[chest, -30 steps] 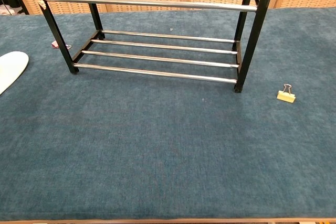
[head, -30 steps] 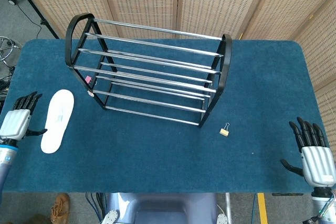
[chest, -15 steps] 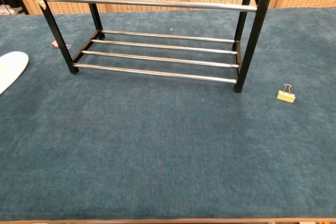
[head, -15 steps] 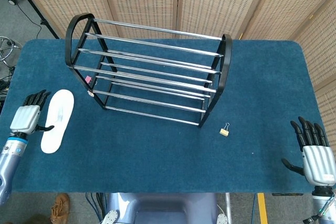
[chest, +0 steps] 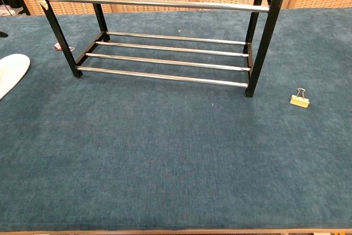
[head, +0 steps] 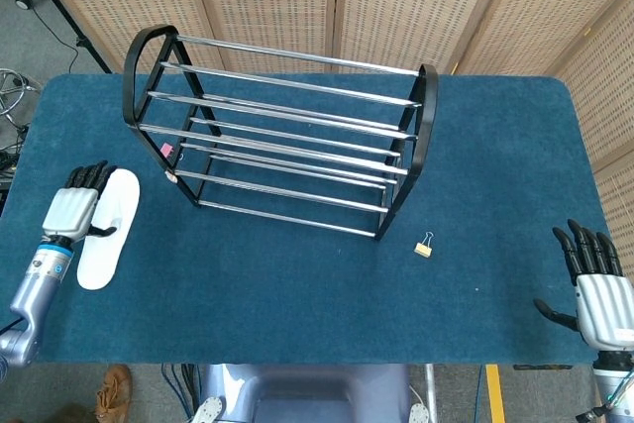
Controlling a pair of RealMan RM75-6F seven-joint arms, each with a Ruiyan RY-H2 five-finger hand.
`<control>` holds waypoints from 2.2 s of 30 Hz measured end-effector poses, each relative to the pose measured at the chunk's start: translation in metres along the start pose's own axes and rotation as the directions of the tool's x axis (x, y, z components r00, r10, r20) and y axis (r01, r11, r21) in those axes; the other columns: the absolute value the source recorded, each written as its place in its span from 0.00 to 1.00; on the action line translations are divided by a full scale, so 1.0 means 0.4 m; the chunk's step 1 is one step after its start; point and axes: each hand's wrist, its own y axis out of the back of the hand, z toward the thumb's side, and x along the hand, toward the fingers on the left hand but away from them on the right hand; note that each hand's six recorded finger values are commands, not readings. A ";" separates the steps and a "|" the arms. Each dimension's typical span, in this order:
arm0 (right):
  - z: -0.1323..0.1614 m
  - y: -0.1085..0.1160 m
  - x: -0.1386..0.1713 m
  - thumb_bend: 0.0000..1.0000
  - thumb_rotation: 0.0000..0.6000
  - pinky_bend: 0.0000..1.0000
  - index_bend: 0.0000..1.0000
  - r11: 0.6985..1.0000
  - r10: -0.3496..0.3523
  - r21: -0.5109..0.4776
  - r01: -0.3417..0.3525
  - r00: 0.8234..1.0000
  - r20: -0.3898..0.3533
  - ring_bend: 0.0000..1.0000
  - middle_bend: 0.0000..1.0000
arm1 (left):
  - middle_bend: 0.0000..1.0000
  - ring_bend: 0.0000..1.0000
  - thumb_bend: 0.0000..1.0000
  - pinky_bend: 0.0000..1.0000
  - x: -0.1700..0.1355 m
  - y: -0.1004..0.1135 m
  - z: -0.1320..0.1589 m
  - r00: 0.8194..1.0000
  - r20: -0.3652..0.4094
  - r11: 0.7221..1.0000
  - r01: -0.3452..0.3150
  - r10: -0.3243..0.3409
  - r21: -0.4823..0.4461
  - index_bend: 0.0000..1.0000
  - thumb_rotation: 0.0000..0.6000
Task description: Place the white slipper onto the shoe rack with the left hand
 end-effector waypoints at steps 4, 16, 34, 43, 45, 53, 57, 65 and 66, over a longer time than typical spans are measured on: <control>-0.002 0.002 0.001 0.00 1.00 0.00 0.00 1.000 0.006 -0.014 -0.006 1.000 -0.001 0.00 0.00 | 0.00 0.00 0.00 0.00 0.013 -0.017 0.004 1.000 -0.010 1.000 0.017 -0.017 0.007 0.00 1.00; -0.006 0.001 0.001 0.00 1.00 0.00 0.00 0.999 0.019 -0.025 -0.019 1.000 -0.001 0.00 0.00 | 0.12 0.08 0.34 0.25 0.036 -0.015 0.001 0.998 -0.040 0.999 -0.041 0.040 -0.004 0.10 1.00; 0.002 -0.003 0.001 0.00 1.00 0.00 0.00 0.999 0.033 -0.043 -0.033 0.999 -0.007 0.00 0.00 | 0.55 0.50 0.40 0.63 0.010 0.023 0.009 0.988 0.029 0.989 -0.148 0.149 -0.027 0.68 1.00; 0.003 -0.003 -0.001 0.00 1.00 0.00 0.00 0.998 0.035 -0.053 -0.035 0.999 -0.009 0.00 0.00 | 0.57 0.51 0.52 0.65 -0.026 0.041 0.035 0.976 0.126 0.984 -0.172 0.178 -0.055 0.71 1.00; 0.004 -0.003 -0.001 0.00 1.00 0.00 0.00 0.998 0.036 -0.054 -0.037 0.999 -0.011 0.00 0.00 | 0.57 0.52 0.53 0.65 -0.041 0.044 0.049 0.969 0.164 0.983 -0.173 0.182 -0.067 0.71 1.00; 0.006 0.000 -0.001 0.00 1.00 0.00 0.00 0.998 0.035 -0.059 -0.035 0.999 -0.013 0.00 0.00 | 0.58 0.52 0.53 0.65 -0.113 0.047 0.130 0.922 0.352 0.986 -0.130 0.159 -0.105 0.73 1.00; 0.002 0.003 -0.001 0.00 1.00 0.00 0.00 0.998 0.032 -0.062 -0.033 0.999 -0.010 0.00 0.00 | 0.58 0.52 0.53 0.65 -0.158 0.049 0.209 0.873 0.459 0.985 -0.125 0.165 -0.116 0.74 1.00; -0.003 0.007 -0.001 0.00 1.00 0.00 0.00 0.997 0.031 -0.067 -0.031 0.999 -0.008 0.00 0.00 | 0.59 0.52 0.53 0.65 -0.184 0.065 0.368 0.794 0.584 0.985 -0.159 0.171 -0.072 0.75 1.00; -0.004 0.007 0.000 0.00 1.00 0.00 0.00 0.997 0.030 -0.068 -0.031 1.000 -0.007 0.00 0.00 | 0.59 0.52 0.53 0.65 -0.174 0.066 0.390 0.788 0.593 0.985 -0.161 0.164 -0.060 0.75 1.00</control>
